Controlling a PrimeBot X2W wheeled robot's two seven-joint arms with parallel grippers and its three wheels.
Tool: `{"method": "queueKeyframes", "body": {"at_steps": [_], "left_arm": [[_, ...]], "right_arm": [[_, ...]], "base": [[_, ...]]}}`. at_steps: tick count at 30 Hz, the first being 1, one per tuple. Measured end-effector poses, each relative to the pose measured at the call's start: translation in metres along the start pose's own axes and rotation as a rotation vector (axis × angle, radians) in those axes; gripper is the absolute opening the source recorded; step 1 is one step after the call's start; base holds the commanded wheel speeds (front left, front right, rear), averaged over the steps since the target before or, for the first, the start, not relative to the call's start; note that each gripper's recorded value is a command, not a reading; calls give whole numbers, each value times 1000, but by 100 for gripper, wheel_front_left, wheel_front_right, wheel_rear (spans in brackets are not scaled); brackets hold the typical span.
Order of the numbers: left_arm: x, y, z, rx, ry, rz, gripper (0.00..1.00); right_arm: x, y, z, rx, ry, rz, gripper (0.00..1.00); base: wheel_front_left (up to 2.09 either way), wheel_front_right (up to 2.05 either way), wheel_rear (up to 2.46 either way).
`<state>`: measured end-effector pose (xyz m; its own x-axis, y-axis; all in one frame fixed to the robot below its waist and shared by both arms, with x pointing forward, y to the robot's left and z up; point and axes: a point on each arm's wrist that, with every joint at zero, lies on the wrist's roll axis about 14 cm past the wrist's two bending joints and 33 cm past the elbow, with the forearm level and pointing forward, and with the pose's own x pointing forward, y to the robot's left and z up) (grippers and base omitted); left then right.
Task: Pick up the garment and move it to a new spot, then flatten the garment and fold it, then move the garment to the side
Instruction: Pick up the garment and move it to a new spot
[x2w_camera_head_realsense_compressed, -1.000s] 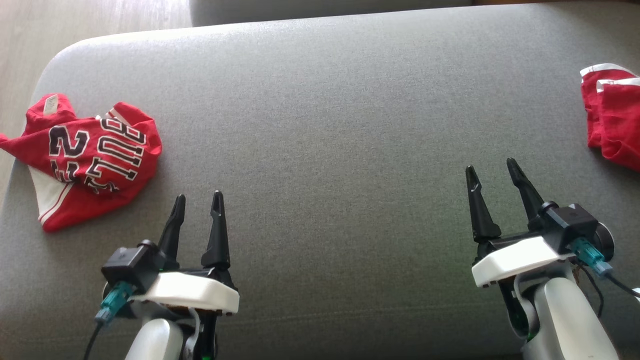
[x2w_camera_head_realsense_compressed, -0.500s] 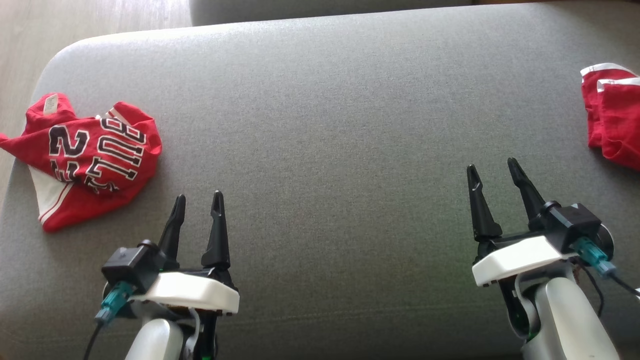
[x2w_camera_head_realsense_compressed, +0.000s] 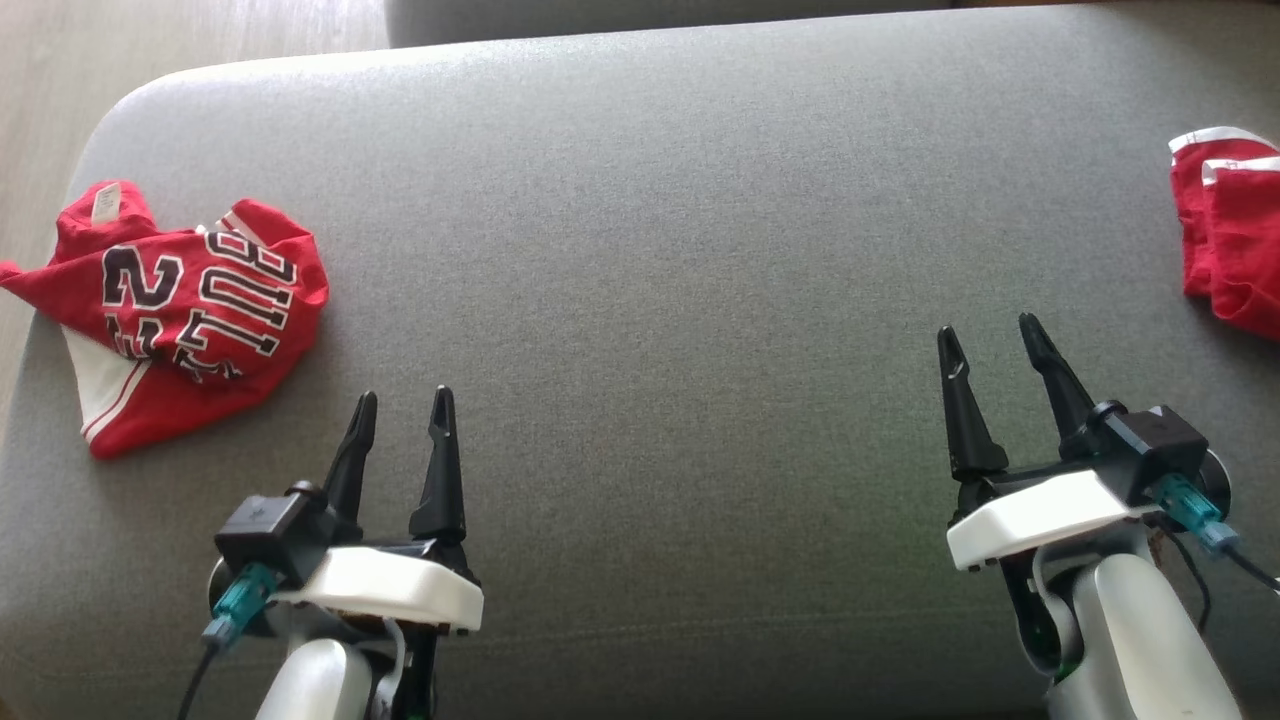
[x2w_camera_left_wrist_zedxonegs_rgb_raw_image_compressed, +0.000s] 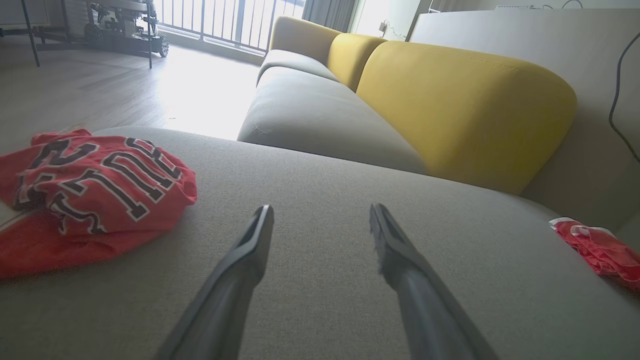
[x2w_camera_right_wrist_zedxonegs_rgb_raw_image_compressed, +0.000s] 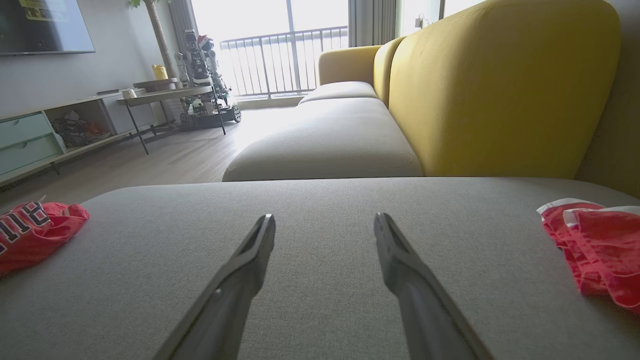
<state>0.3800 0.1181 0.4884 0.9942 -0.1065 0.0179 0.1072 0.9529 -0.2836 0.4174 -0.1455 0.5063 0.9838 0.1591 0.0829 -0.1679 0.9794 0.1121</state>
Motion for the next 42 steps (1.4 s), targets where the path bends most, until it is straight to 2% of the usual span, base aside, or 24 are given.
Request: {"method": "queueKeyframes", "body": {"at_steps": [9, 17, 26, 31, 42], "left_arm": [[-4, 6, 5, 59, -13, 13, 100], [-17, 27, 18, 73, -45, 87, 100], [-47, 65, 43, 97, -112, 226, 100], [-81, 95, 45, 102, -117, 347, 100], [-121, 116, 52, 103, -145, 462, 100]], "right_arm": [[5, 7, 3, 4, -11, 21, 100], [12, 34, -2, 26, -5, 93, 100], [25, 101, -12, 61, 18, 282, 100], [29, 146, -18, 78, 34, 403, 100], [21, 194, -23, 93, 59, 538, 100]], "base": [[0, 0, 0], [0, 0, 0], [0, 0, 0], [0, 0, 0], [0, 0, 0]]}}
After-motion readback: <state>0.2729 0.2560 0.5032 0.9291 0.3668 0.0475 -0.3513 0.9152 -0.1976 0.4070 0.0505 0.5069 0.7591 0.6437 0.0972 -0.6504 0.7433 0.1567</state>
